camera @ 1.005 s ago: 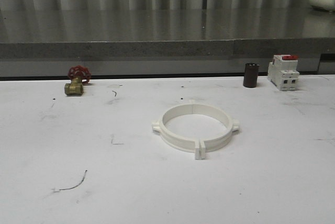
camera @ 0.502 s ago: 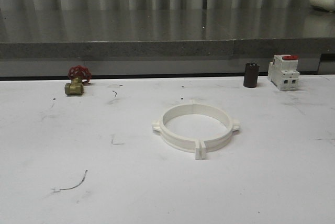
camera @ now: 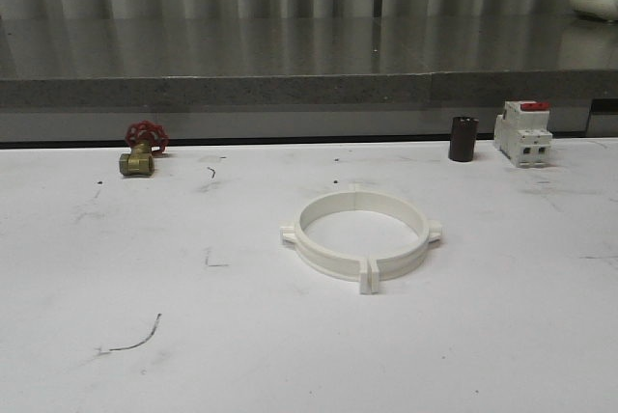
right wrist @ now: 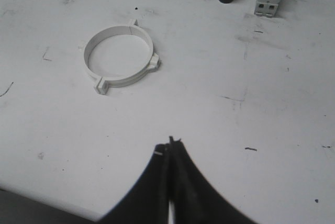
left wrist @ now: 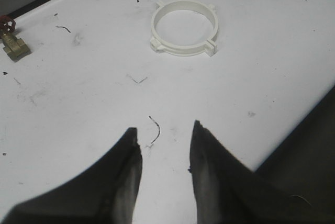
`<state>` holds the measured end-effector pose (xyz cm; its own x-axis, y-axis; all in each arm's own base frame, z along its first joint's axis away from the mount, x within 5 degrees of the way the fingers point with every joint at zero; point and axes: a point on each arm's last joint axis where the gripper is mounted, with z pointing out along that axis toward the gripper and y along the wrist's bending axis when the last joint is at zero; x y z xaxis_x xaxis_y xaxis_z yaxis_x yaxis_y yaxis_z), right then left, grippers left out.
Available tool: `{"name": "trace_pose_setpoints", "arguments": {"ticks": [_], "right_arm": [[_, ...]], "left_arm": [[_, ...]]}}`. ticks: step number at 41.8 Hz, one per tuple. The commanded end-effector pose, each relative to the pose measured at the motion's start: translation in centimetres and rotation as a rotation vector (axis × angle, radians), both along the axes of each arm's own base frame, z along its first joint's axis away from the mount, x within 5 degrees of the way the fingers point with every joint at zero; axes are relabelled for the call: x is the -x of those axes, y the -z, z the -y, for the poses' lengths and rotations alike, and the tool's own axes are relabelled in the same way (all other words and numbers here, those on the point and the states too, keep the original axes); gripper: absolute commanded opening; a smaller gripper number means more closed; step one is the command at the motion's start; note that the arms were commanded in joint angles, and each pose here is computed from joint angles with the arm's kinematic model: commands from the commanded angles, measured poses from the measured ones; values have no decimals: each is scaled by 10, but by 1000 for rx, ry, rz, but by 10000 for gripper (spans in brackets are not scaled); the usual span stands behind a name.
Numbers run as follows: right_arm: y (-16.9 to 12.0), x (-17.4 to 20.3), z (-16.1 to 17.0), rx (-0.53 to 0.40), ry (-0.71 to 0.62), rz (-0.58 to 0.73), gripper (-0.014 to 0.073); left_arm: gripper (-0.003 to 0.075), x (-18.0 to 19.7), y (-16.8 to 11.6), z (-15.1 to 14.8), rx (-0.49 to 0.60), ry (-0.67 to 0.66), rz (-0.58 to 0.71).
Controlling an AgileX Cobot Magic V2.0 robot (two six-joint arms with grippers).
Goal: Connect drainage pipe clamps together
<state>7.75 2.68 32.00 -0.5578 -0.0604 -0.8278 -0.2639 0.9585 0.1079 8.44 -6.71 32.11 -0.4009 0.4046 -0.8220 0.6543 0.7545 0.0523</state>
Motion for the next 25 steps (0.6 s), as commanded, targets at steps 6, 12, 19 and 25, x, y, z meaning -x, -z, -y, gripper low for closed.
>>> {"name": "trace_pose_setpoints", "arguments": {"ticks": [6,12,19,25], "right_arm": [[-13,-3,0,-14,7,82,-69],[-13,-3,0,-14,7,82,-69],[-13,-3,0,-15,7,82,-69],[-13,-3,0,-15,7,82,-69]], "left_arm": [[230,-2,-15,2,72,-2,73],[165,-3,-17,3,85,-3,91],[4,-3,-17,3,85,-3,91],[-20,-3,-17,3,85,-3,91]]}}
